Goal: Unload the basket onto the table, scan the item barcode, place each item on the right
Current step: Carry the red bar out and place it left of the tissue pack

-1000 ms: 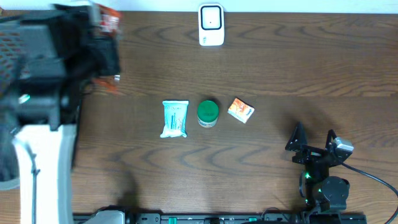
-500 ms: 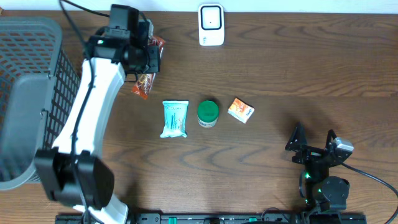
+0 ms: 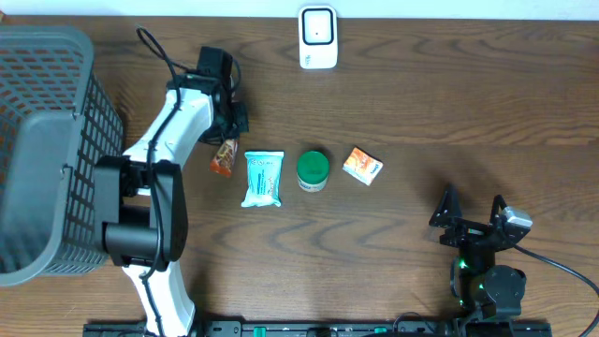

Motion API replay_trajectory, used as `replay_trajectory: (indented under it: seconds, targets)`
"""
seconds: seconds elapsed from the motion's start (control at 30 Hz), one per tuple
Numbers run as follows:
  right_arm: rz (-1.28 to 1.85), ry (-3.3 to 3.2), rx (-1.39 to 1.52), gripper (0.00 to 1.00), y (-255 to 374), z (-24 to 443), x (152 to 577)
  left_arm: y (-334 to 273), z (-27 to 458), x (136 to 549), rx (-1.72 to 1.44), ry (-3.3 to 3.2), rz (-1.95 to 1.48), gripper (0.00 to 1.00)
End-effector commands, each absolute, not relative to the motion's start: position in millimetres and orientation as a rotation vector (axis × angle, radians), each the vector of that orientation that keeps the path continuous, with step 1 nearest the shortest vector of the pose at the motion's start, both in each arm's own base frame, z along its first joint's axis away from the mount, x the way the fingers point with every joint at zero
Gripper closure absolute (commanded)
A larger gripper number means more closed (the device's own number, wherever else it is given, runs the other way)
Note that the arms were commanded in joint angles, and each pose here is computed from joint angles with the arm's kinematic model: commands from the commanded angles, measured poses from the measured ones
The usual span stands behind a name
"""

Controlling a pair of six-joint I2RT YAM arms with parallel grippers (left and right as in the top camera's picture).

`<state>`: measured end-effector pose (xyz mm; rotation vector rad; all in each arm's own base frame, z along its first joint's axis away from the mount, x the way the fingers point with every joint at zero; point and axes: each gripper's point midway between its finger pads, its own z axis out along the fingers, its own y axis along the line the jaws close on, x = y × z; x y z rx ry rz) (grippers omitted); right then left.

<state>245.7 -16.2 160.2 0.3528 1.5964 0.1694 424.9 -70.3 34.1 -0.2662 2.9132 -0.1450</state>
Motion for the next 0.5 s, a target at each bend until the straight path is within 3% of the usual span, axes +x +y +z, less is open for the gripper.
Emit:
replay_trajectory:
  seconds: [0.0, 0.17, 0.27, 0.33, 0.47]
  targets:
    - [0.170, 1.593, 0.362, 0.01, -17, 160, 245, -65, 22, 415, -0.404, 2.928, -0.121, 0.92]
    - [0.170, 1.593, 0.362, 0.01, -17, 160, 245, -63, 11, 399, -0.412, 2.979, -0.107, 0.92]
    - [0.170, 1.593, 0.362, 0.01, -17, 160, 245, -62, 13, 395, -0.413, 2.991, -0.100, 0.36]
    - [0.170, 1.593, 0.362, 0.01, -17, 160, 245, -62, 19, 396, -0.409, 2.978, -0.104, 0.07]
    - [0.170, 1.593, 0.362, 0.01, -17, 160, 245, -61, 56, 407, -0.328, 2.885, -0.113, 0.02]
